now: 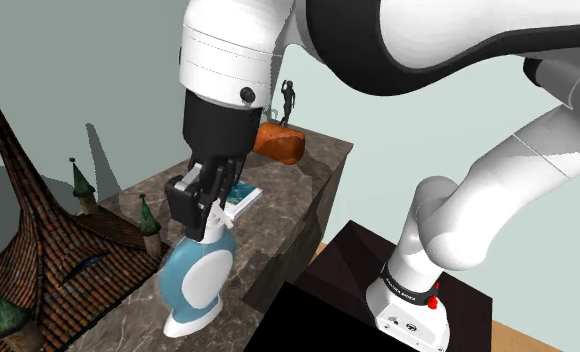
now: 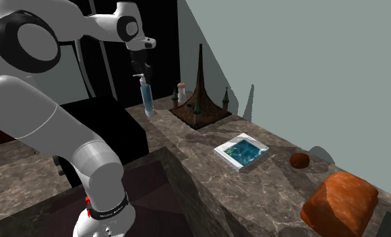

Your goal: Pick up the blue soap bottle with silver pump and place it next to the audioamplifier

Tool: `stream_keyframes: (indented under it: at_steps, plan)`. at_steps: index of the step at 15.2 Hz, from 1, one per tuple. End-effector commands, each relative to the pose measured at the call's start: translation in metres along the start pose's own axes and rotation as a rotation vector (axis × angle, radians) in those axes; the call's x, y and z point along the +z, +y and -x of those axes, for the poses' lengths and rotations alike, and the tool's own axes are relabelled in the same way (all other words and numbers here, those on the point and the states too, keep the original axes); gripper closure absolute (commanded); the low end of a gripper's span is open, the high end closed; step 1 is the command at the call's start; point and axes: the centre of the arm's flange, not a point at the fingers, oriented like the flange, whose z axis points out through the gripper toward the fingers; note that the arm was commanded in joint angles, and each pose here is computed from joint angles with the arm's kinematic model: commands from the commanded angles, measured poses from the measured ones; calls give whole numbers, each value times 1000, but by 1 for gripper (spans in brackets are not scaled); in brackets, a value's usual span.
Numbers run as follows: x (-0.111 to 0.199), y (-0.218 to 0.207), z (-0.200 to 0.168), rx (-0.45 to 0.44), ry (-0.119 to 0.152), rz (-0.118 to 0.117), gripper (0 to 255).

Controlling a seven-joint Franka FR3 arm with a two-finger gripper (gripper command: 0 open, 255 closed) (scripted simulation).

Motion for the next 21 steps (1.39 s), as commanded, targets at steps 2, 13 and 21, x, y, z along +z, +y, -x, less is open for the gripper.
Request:
stream_keyframes:
  at_steps: [2,13,21]
  plan:
    - [16,1,2,0,1,0,255]
    - [74,6,10,0,1,0,255]
    - [115,9,16,0,1,0,255]
